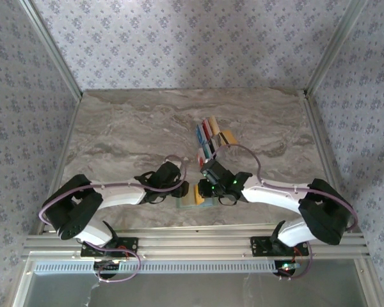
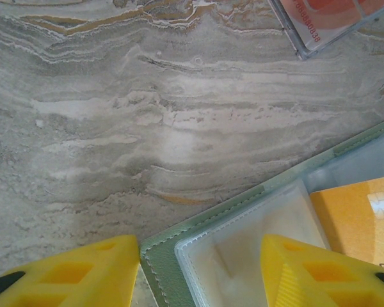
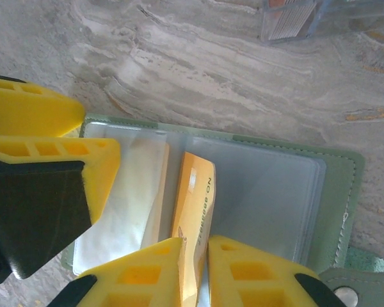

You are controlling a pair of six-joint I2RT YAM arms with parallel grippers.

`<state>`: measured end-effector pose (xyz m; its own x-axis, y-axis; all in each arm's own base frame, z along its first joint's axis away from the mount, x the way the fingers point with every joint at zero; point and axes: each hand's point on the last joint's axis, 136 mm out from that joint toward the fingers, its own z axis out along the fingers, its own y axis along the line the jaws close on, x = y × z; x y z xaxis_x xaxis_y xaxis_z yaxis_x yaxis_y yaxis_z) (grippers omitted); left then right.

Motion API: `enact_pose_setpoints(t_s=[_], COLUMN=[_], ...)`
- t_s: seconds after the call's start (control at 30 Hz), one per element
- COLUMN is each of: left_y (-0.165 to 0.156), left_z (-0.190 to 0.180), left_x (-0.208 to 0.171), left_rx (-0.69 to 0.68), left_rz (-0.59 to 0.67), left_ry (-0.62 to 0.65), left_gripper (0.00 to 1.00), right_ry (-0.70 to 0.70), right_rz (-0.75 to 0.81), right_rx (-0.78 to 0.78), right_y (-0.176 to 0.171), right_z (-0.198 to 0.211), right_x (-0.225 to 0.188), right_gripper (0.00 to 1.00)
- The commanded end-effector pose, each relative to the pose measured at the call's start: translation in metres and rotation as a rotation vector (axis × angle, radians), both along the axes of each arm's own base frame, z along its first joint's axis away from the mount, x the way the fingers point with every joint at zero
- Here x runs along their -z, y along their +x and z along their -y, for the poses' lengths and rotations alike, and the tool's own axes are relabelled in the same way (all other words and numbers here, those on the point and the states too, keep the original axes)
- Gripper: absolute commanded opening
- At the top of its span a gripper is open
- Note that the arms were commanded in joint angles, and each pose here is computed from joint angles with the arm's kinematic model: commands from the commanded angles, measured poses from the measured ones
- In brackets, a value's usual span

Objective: Put the credit cards into the card holder

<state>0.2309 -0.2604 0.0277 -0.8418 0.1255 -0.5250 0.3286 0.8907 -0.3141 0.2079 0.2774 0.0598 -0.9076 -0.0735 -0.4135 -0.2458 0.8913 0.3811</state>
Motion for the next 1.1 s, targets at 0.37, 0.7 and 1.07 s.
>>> enact_pose_setpoints(t_s=[0.37, 0.7, 1.07], left_y=[-0.016, -0.019, -0.014], left_z=[0.002, -0.001, -0.004], left_x=[-0.022, -0.03, 0.0], left_rx=[0.042, 0.047, 0.025], left_rz=[0.009, 0.016, -0.027], left_ry=[-0.087, -0.09, 0.0], left_gripper=[0.53, 0.38, 0.15], right_ry=[0.035, 0.131, 0.215], right_rz=[0.05, 0.004, -0.105], right_rx=[0.001, -0.031, -0.075], right_y=[0.001, -0.002, -0.007], right_z=[0.007, 0.012, 0.008], right_x=[-0.023, -0.029, -0.017], right_gripper=[0.0, 0.0, 0.0])
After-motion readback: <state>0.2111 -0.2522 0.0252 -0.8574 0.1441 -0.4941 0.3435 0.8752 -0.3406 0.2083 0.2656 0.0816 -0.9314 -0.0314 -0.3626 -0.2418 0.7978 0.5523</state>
